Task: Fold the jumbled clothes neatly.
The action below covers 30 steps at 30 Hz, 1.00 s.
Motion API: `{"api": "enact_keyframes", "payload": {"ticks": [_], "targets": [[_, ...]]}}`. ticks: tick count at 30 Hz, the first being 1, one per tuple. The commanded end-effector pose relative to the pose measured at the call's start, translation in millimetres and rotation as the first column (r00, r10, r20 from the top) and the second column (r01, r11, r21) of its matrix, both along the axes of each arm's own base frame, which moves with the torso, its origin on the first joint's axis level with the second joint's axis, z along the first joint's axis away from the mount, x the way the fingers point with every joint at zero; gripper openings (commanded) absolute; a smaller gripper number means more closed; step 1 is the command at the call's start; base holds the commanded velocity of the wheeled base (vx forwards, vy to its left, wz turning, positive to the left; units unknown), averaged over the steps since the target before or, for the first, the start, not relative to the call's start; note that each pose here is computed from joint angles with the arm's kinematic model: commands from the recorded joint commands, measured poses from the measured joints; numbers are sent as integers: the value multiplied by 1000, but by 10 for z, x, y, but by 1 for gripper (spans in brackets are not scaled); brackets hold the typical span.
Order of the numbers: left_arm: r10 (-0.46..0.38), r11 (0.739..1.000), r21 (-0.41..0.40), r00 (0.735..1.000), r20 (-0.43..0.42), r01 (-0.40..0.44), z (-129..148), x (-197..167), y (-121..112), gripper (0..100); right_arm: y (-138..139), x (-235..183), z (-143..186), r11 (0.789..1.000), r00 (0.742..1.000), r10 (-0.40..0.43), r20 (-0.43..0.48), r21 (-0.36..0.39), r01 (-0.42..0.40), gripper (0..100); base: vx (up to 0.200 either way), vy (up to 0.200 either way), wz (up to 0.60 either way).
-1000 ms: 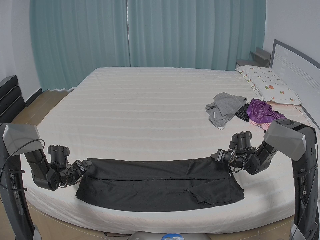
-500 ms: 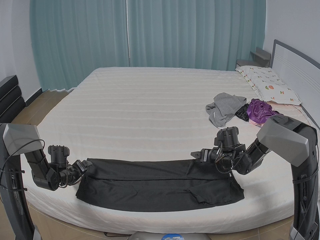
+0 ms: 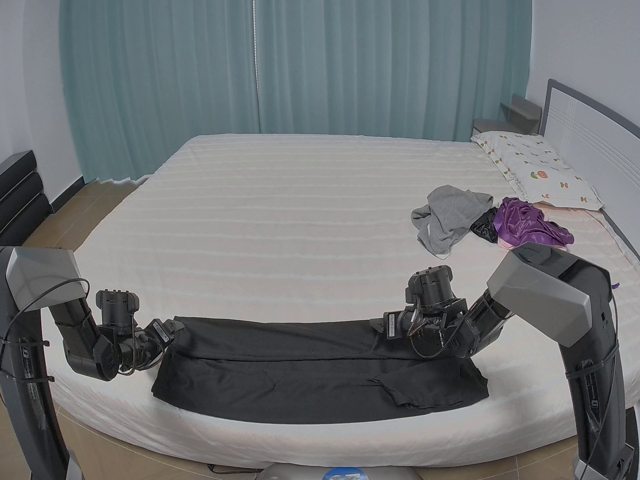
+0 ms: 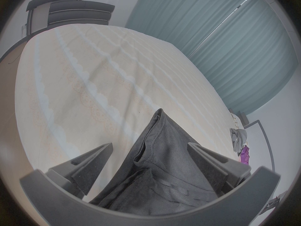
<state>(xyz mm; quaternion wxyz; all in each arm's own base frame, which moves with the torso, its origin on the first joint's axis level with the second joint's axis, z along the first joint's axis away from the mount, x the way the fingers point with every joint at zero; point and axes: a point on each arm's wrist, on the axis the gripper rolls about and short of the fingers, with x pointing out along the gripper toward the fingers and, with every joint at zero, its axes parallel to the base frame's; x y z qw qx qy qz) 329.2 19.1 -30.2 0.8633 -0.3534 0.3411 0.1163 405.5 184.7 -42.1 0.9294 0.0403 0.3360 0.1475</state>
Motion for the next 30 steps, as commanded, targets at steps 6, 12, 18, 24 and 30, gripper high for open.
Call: {"api": "enact_keyframes", "payload": {"ticks": [6,12,18,24,30], "targets": [[-1,1000,0,1000,-2,1,-8,-1,-3,100,55,46,-84,1000,1000,-6,20,-22,6,0,0,0,0],[-2,1000,1,1000,-3,2,-9,-2,-3,100,162,44,-37,1000,999,13,49,-8,-13,0,0,0,0],[-2,1000,1,1000,-3,2,-9,-2,-3,100,192,57,-22,1000,998,15,65,1,-15,0,0,0,0],[-2,1000,1,1000,-2,2,-8,-1,-3,100,206,71,-35,1000,998,17,68,2,-17,100,0,0,0],[-2,1000,1,1000,-3,2,-9,-2,-3,100,199,87,91,997,996,-31,79,78,25,100,0,0,0]]}}
